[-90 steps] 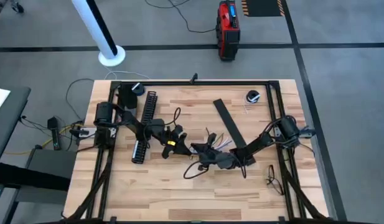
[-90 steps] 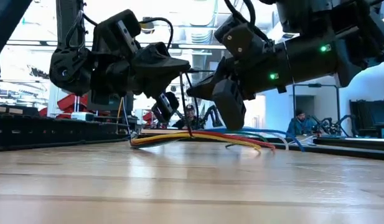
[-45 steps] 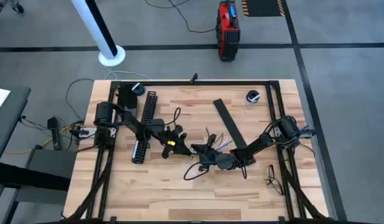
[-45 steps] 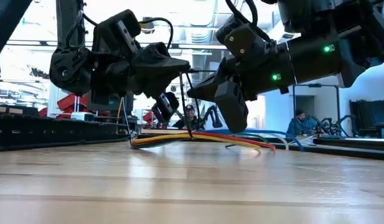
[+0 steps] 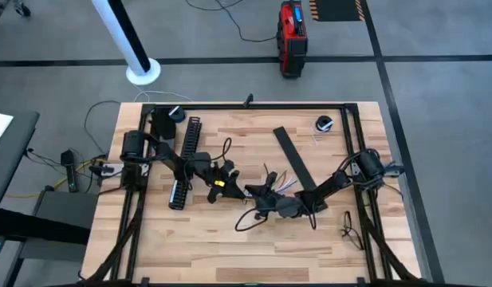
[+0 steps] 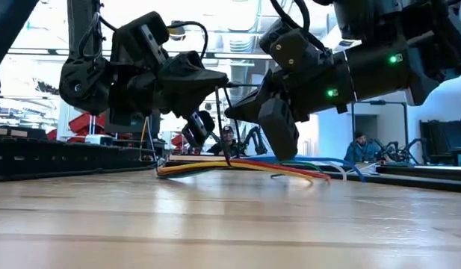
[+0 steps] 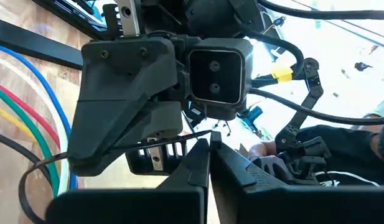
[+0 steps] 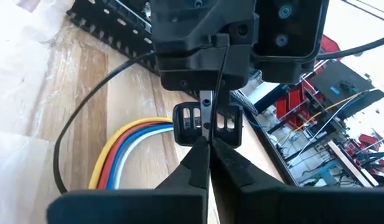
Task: Ziptie cables
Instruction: Wrap the black zip tie on the cable
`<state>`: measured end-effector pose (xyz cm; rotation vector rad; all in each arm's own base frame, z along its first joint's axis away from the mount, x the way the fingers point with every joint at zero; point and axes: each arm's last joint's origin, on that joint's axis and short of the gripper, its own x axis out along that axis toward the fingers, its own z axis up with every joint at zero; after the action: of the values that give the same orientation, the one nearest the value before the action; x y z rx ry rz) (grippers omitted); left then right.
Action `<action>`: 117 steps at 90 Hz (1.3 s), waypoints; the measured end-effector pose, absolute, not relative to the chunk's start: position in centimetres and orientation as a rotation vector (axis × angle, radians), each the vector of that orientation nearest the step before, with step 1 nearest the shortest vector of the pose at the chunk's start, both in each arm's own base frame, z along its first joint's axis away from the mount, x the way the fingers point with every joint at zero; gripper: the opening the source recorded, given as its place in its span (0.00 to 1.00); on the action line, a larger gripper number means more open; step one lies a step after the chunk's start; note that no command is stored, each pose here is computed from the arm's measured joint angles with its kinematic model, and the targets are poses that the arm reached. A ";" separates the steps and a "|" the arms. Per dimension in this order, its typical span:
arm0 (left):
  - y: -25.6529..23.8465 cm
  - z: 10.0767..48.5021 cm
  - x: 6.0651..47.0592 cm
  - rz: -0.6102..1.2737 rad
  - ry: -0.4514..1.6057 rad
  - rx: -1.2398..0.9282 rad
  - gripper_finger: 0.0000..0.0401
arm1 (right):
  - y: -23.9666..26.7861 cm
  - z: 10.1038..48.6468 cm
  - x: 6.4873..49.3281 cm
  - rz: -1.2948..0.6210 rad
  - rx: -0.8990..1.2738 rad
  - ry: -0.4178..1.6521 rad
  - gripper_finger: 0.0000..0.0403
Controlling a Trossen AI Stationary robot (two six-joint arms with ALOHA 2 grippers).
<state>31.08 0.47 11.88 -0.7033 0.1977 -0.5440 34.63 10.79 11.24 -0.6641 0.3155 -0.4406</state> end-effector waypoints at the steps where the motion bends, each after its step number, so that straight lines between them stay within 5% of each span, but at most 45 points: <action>1: 0.5 11.9 31.1 -0.544 0.198 -0.703 0.00 | 10.8 11.2 34.6 -0.441 -0.664 0.316 0.00; 117: 0.4 11.8 31.1 -0.543 0.212 -0.709 0.00 | 10.6 11.9 35.2 -0.430 -0.664 0.276 0.00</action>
<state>31.08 0.43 11.75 -0.7088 0.2119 -0.5434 35.20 10.62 11.91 -0.6638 0.2764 -0.4302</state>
